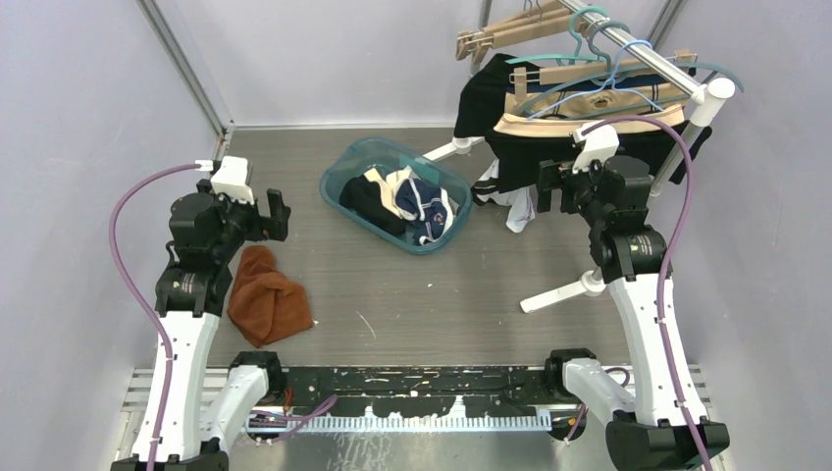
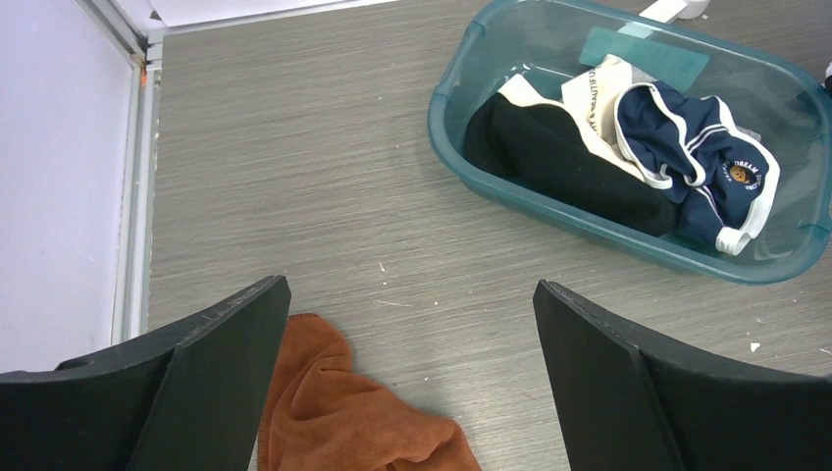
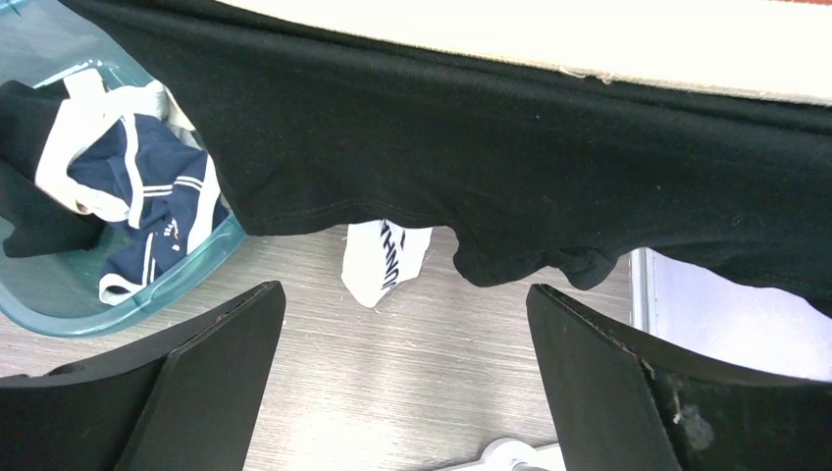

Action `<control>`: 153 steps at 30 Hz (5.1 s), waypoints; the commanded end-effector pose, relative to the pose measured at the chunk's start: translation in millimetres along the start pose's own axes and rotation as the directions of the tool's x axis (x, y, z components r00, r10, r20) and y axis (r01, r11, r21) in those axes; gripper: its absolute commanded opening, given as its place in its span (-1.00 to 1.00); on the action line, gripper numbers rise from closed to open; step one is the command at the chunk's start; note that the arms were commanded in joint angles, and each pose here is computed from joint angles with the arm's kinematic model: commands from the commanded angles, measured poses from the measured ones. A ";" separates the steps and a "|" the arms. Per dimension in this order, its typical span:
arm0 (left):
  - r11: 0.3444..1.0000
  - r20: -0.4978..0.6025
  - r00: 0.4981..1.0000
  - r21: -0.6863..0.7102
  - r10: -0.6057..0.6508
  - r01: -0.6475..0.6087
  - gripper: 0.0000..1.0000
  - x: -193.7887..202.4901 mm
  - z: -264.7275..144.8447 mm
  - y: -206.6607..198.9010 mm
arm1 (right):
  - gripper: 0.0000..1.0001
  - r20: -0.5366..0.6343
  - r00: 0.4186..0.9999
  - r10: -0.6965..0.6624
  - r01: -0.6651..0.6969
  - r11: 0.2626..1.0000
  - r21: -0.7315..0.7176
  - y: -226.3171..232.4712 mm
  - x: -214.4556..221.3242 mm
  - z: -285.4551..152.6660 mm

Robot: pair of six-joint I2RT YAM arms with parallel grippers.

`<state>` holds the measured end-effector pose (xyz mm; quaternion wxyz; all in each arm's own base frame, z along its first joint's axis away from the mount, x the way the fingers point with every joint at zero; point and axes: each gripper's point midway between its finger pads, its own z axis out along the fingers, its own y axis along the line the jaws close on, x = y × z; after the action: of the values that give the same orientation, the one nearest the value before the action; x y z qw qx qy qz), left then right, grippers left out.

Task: Remove the underwear clipped to the hanger
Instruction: Pick up the hanger from the clothesline.

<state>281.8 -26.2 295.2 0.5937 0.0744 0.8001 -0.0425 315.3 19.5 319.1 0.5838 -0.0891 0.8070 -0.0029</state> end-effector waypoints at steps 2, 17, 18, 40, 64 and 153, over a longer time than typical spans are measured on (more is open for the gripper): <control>1.000 0.098 0.995 0.001 0.025 -0.025 0.96 -24.9 -4.1 -0.8 | 1.00 0.124 0.992 0.007 -0.004 1.000 -0.021 3.5 -40.2 -18.1; 0.999 0.117 0.992 -0.001 0.053 -0.053 0.96 -29.1 -3.5 -0.2 | 1.00 0.142 0.990 0.006 -0.002 0.999 -0.032 4.4 -57.4 -26.3; 0.998 0.117 0.992 0.000 0.057 -0.057 0.96 -29.0 -3.5 -0.2 | 1.00 0.138 0.990 0.007 -0.002 1.000 -0.031 4.0 -57.7 -26.0; 0.997 0.080 0.995 0.040 0.061 -0.064 0.96 -20.0 11.9 -4.9 | 1.00 0.235 0.969 0.078 -0.076 0.997 -0.017 -6.1 -144.5 -54.3; 0.993 0.059 0.998 0.120 0.000 -0.007 0.96 -19.9 32.6 -17.2 | 0.34 0.332 0.869 0.367 -0.366 0.928 -0.068 -7.5 -175.7 -13.0; 0.988 0.068 0.997 0.153 0.019 -0.030 0.96 -6.1 26.0 -24.3 | -0.60 0.418 0.769 0.483 -0.485 0.868 -0.112 -11.7 -184.0 8.0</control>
<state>303.0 -50.7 274.2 0.5829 0.1153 0.7984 -0.0972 396.8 34.7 445.4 0.6860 0.1292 0.7005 0.1485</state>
